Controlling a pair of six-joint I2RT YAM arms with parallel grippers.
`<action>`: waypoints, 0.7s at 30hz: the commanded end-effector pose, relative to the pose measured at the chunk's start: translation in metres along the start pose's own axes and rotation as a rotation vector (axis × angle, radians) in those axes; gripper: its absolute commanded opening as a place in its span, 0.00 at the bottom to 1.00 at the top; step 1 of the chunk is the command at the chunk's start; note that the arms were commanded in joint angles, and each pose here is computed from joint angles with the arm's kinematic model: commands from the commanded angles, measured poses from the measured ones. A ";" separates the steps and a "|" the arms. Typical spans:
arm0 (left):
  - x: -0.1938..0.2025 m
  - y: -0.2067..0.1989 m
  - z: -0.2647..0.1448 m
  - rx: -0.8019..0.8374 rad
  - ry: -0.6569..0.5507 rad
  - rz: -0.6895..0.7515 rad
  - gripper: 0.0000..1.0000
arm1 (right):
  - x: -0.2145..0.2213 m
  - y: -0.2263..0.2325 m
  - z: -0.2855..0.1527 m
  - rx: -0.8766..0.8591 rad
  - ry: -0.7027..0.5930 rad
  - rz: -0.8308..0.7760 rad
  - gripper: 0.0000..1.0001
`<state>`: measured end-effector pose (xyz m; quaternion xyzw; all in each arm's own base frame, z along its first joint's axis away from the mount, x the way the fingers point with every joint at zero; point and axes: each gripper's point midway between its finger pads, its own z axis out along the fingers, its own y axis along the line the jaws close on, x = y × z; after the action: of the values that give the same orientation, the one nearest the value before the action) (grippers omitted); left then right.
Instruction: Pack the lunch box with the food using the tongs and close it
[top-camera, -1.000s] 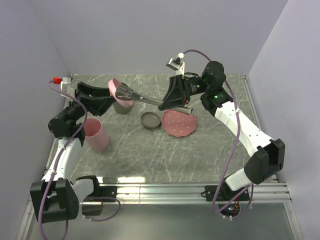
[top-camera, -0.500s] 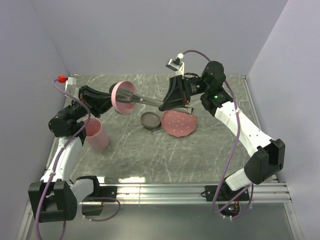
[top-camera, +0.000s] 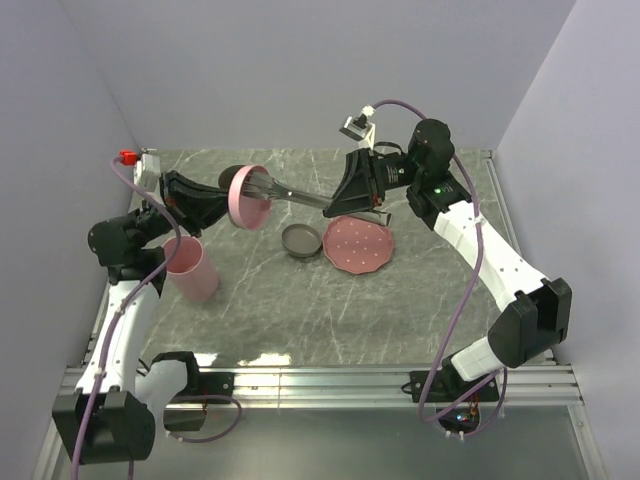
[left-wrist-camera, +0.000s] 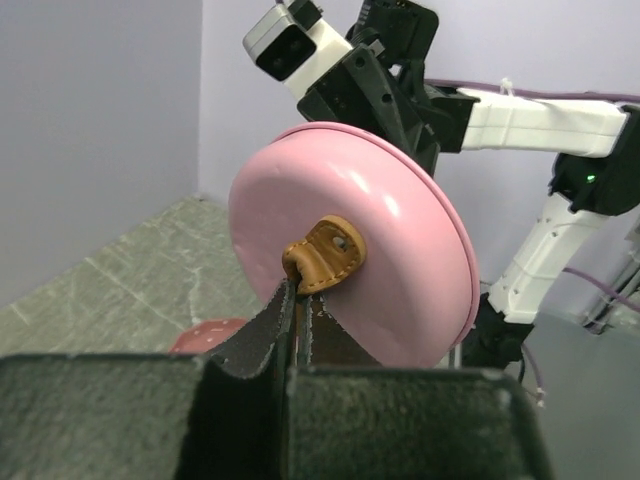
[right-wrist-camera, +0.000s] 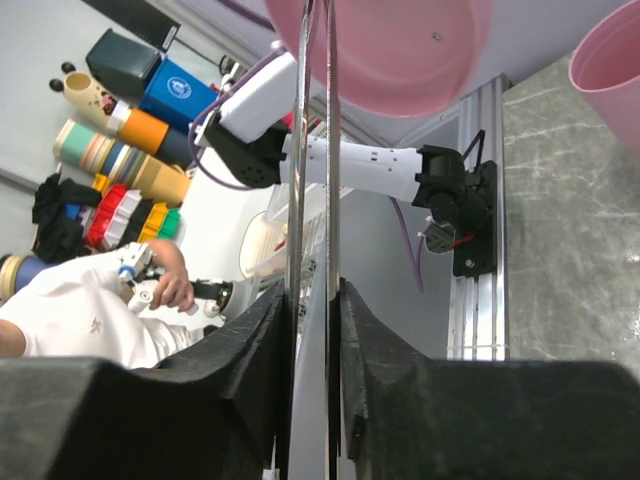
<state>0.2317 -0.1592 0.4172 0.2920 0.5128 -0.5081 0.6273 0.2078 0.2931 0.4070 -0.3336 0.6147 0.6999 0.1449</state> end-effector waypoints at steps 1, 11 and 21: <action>0.002 0.005 -0.002 -0.068 0.077 0.042 0.01 | -0.007 0.017 -0.006 0.015 -0.021 -0.078 0.33; 0.013 0.042 -0.040 -0.346 0.259 0.110 0.01 | -0.005 -0.008 -0.022 0.115 -0.055 -0.068 0.62; 0.024 0.071 -0.121 -0.696 0.608 0.362 0.01 | 0.006 -0.045 -0.039 0.300 -0.065 -0.021 0.68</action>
<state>0.2650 -0.0664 0.3625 0.2547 0.7212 -0.1918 0.6150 0.2427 0.2695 0.3663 -0.2786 0.6919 0.6374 0.1934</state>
